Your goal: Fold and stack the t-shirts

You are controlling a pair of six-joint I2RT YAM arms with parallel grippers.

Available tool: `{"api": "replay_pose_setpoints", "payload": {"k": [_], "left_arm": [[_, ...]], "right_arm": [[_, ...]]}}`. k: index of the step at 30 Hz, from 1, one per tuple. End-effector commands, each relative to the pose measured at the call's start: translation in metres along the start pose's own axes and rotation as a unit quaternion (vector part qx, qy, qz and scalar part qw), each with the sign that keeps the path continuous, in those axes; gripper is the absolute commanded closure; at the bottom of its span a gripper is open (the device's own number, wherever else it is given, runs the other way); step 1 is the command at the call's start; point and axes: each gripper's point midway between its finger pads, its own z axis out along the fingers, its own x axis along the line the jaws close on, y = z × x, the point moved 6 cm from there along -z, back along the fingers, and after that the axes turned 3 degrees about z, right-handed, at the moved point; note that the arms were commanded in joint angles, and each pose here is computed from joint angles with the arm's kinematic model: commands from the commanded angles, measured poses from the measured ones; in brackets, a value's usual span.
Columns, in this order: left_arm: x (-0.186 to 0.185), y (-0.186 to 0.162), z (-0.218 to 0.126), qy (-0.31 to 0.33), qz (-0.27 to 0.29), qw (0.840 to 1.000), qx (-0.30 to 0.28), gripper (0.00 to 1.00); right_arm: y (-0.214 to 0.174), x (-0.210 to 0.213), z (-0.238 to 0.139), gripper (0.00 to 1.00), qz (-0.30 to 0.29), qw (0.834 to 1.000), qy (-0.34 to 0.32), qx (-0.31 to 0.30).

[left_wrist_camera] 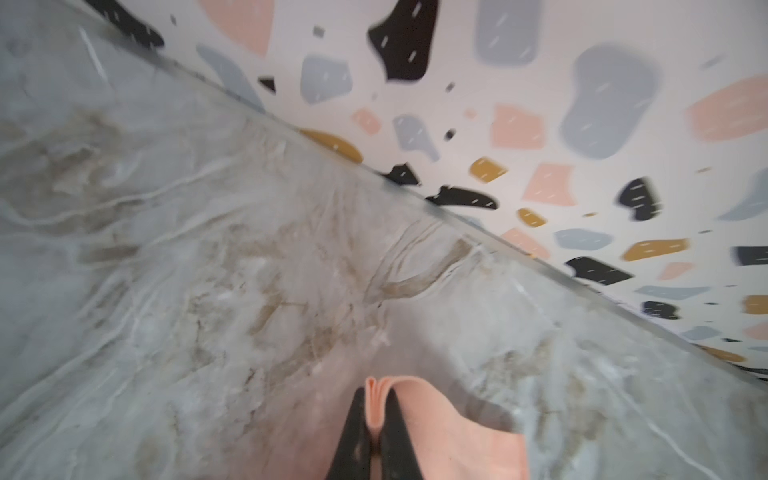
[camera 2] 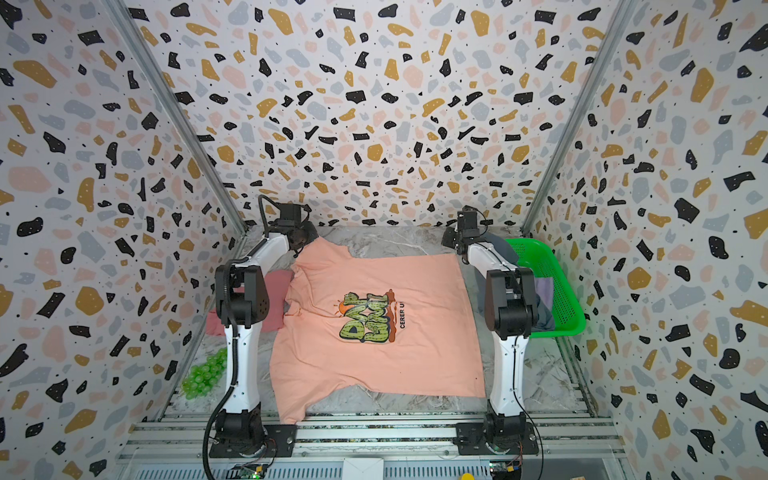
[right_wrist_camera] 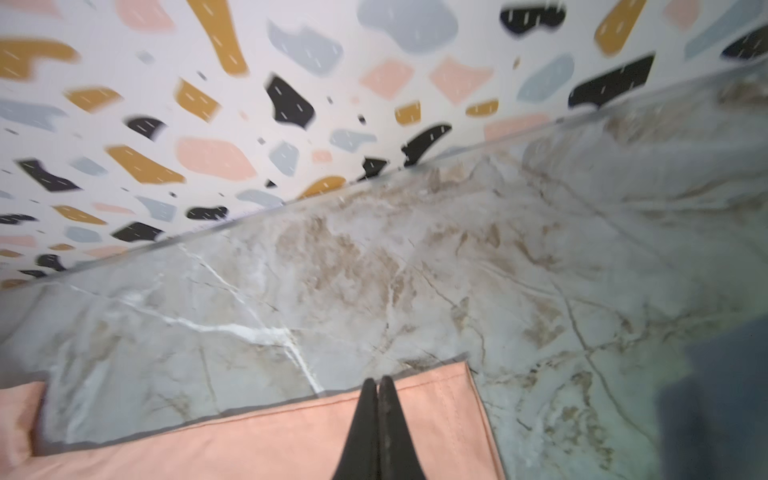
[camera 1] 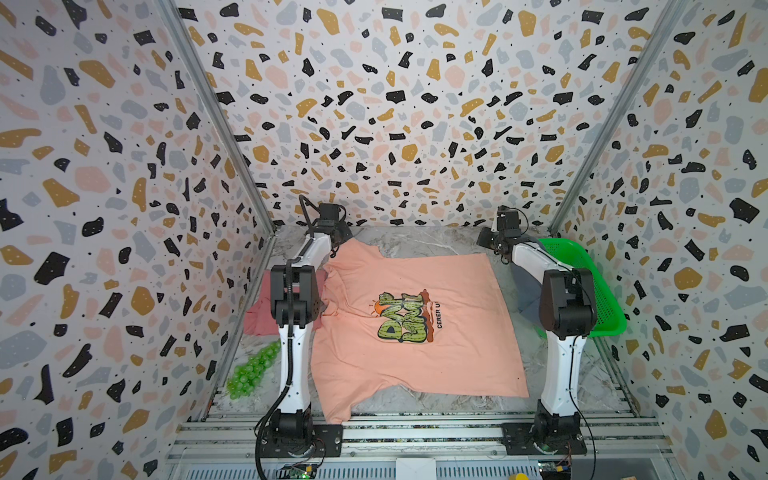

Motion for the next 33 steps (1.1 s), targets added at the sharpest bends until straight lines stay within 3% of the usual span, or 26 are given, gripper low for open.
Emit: {"api": "replay_pose_setpoints", "payload": {"k": [1, 9, 10, 11, 14, 16, 24, 33], "left_arm": [[-0.018, 0.038, -0.049, -0.031, 0.029, 0.997, -0.057, 1.0], [-0.01, 0.016, -0.107, -0.034, 0.051, 0.997, -0.048, 1.0], [-0.009, 0.012, -0.111, -0.034, 0.054, 0.997, -0.045, 1.0], [-0.008, 0.009, -0.113, -0.034, 0.055, 0.997, -0.041, 1.0], [-0.006, -0.001, -0.112, -0.04, 0.057, 0.997, -0.027, 1.0], [-0.007, -0.007, -0.108, -0.048, 0.056, 0.997, -0.018, 1.0], [-0.014, -0.02, -0.093, -0.045, 0.056, 0.997, -0.002, 1.0], [-0.011, -0.027, -0.086, -0.033, 0.053, 0.998, 0.013, 1.0]], "right_arm": [[0.027, 0.016, -0.037, 1.0, -0.014, 0.998, 0.024, -0.049], [0.017, 0.013, -0.086, 1.0, -0.02, 0.998, 0.025, -0.057], [0.012, 0.011, -0.086, 0.99, -0.021, 0.998, 0.023, -0.05], [0.007, 0.008, -0.083, 0.92, -0.02, 0.999, 0.021, -0.04], [-0.004, 0.009, -0.064, 0.63, -0.019, 0.999, 0.028, -0.009], [-0.011, 0.012, -0.045, 0.52, -0.022, 0.999, 0.024, -0.003], [-0.032, 0.001, 0.048, 0.34, -0.021, 0.999, -0.04, 0.023], [-0.043, -0.019, 0.085, 0.32, -0.034, 0.992, -0.111, 0.05]]}}
